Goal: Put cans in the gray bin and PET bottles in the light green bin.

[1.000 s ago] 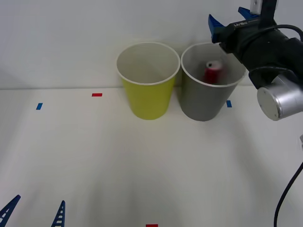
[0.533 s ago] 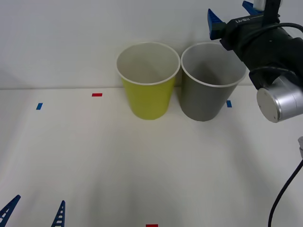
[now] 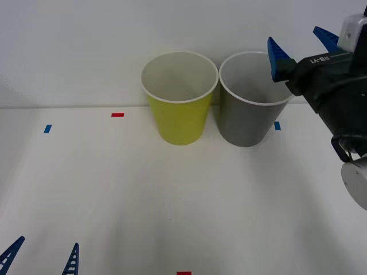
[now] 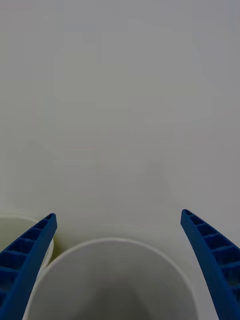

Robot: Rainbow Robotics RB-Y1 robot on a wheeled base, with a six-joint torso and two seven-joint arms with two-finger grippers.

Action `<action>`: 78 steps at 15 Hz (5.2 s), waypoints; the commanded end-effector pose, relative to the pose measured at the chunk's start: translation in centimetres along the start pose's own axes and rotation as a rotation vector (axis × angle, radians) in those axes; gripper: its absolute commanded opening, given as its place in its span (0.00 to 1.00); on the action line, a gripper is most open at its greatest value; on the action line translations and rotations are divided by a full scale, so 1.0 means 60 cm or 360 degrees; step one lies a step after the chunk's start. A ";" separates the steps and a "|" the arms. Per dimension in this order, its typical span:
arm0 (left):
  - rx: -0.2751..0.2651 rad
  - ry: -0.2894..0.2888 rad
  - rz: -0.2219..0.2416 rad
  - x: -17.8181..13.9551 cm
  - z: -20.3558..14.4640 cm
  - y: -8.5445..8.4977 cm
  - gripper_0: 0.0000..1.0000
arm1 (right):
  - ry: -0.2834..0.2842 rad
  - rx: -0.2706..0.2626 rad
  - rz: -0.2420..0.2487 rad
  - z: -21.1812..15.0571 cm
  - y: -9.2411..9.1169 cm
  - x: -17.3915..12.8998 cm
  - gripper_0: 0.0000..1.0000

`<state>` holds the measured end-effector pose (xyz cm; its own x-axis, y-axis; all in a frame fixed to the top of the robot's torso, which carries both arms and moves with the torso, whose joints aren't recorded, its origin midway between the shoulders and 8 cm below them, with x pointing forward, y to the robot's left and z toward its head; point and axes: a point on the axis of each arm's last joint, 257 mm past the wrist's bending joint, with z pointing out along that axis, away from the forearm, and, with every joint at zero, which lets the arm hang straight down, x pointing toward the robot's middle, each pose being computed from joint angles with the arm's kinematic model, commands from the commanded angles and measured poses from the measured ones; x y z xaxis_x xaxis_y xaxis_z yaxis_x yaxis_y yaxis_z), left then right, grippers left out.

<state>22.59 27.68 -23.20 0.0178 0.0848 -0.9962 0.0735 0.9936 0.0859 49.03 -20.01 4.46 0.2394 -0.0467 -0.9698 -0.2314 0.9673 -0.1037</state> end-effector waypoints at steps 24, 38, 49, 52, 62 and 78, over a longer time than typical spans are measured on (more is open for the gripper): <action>0.0000 0.0000 0.0000 0.000 0.000 0.000 1.00 | 0.0303 0.0253 -0.0034 -0.297 -0.049 0.305 0.85; 0.0000 0.0000 0.0000 0.000 0.000 0.000 1.00 | 0.0258 0.0408 -0.0280 -0.521 -0.060 0.352 0.85; 0.0000 0.0000 0.0000 0.000 0.000 0.000 1.00 | 0.0230 0.0424 -0.0196 -0.583 -0.048 0.371 0.84; 0.0000 0.0000 0.0000 0.000 0.000 0.000 1.00 | 0.0230 0.0424 -0.0196 -0.583 -0.048 0.371 0.85; 0.0000 0.0000 0.0000 0.000 0.000 0.000 1.00 | 0.0230 0.0424 -0.0196 -0.583 -0.048 0.371 0.84; 0.0000 0.0000 0.0000 0.000 0.000 0.000 1.00 | 0.0230 0.0424 -0.0196 -0.583 -0.048 0.371 0.84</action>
<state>22.59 27.68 -23.20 0.0179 0.0847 -0.9962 0.0735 0.9936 0.0858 22.01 -32.54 -24.52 0.1099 -0.1840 -0.9768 0.0503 0.9825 -0.1794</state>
